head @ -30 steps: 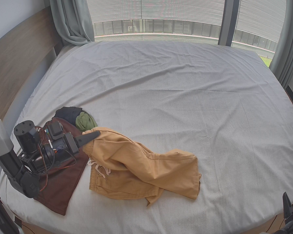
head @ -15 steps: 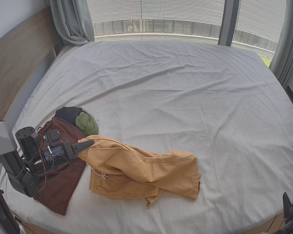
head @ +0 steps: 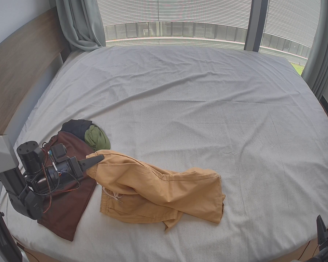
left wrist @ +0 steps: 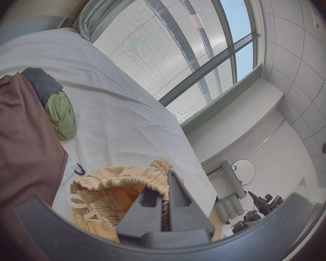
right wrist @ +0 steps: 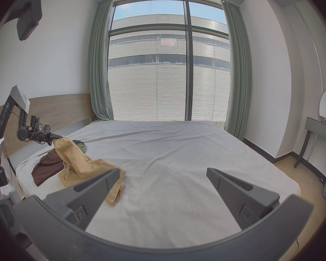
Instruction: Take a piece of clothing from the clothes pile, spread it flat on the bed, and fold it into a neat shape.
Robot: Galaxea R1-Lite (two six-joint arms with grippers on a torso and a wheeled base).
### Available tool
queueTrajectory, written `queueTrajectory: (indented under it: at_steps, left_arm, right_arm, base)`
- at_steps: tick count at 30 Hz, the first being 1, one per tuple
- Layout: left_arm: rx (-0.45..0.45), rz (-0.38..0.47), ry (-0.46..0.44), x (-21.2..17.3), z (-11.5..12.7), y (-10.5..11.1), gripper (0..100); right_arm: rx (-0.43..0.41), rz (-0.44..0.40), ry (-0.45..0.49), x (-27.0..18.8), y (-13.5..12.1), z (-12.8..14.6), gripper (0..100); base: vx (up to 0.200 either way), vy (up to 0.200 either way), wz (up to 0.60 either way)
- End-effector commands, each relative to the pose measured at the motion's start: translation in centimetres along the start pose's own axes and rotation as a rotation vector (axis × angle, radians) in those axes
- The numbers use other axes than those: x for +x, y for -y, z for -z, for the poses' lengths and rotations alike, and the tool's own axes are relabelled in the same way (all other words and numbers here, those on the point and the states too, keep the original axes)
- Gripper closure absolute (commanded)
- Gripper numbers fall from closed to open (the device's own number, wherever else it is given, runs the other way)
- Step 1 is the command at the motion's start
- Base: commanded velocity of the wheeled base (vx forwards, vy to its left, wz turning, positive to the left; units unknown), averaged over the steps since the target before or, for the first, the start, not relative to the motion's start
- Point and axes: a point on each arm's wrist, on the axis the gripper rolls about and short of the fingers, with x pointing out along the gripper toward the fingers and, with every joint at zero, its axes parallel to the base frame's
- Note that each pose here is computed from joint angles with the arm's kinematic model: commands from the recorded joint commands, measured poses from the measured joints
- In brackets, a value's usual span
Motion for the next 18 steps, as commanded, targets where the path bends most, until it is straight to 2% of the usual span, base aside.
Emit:
queueTrajectory:
  at_steps: [1,3,4,5,6,8,10,11,12,14,15,16,18]
  left_arm:
    - [0.010,-0.001,-0.002,0.0,0.1,0.0,100]
    - [0.016,-0.002,-0.006,-0.1,0.2,0.0,100]
    - [0.016,-0.002,-0.006,-0.1,0.2,0.0,100]
    - [0.017,-0.001,-0.013,0.0,0.4,0.1,100]
    - [0.019,-0.001,-0.015,0.0,0.4,0.1,100]
    - [0.033,0.001,-0.015,0.1,0.4,0.1,100]
    - [0.040,-0.001,-0.012,0.1,0.4,0.0,100]
    - [0.040,-0.001,-0.012,0.1,0.4,0.0,100]
    - [0.040,-0.002,-0.009,0.0,0.3,-0.1,100]
    - [0.042,-0.003,-0.006,0.0,0.2,-0.1,100]
    - [0.042,-0.003,-0.006,0.0,0.2,-0.1,100]
    - [0.043,-0.002,-0.006,0.0,0.2,0.0,100]
    - [0.043,-0.002,-0.006,0.0,0.2,0.0,100]
  right_arm:
    - [-0.010,-0.005,0.067,-0.1,0.0,-0.3,0]
    - [-0.011,0.008,0.228,-0.5,0.0,-3.0,0]
    - [-0.011,0.008,0.228,-0.5,0.0,-3.0,0]
    - [0.008,-0.002,0.201,-0.2,0.1,-4.8,0]
    - [0.030,-0.011,0.190,0.0,0.1,-5.2,0]
    - [0.108,-0.040,0.162,0.1,0.2,-5.3,0]
    - [0.151,-0.070,0.089,0.7,0.2,-5.1,0]
    - [0.151,-0.070,0.089,0.7,0.2,-5.1,0]
    - [0.187,-0.089,0.040,1.1,0.1,-5.1,0]
    - [0.275,-0.131,-0.002,1.6,0.0,-5.6,0]
    - [0.288,-0.138,-0.008,1.7,0.0,-5.7,0]
    - [0.361,-0.171,-0.046,2.3,-0.1,-6.3,0]
    - [0.426,-0.221,-0.102,3.3,-0.3,-7.3,0]
  base:
    - [0.000,0.000,0.00]
    - [0.000,0.000,0.00]
    - [0.000,0.000,0.00]
    - [0.000,0.000,0.00]
    - [0.000,0.000,0.00]
    - [0.000,0.000,0.00]
    - [0.000,0.000,0.00]
    - [0.000,0.000,0.00]
    - [0.000,0.000,0.00]
    - [0.000,0.000,0.00]
    - [0.000,0.000,0.00]
    - [0.000,0.000,0.00]
    - [0.000,0.000,0.00]
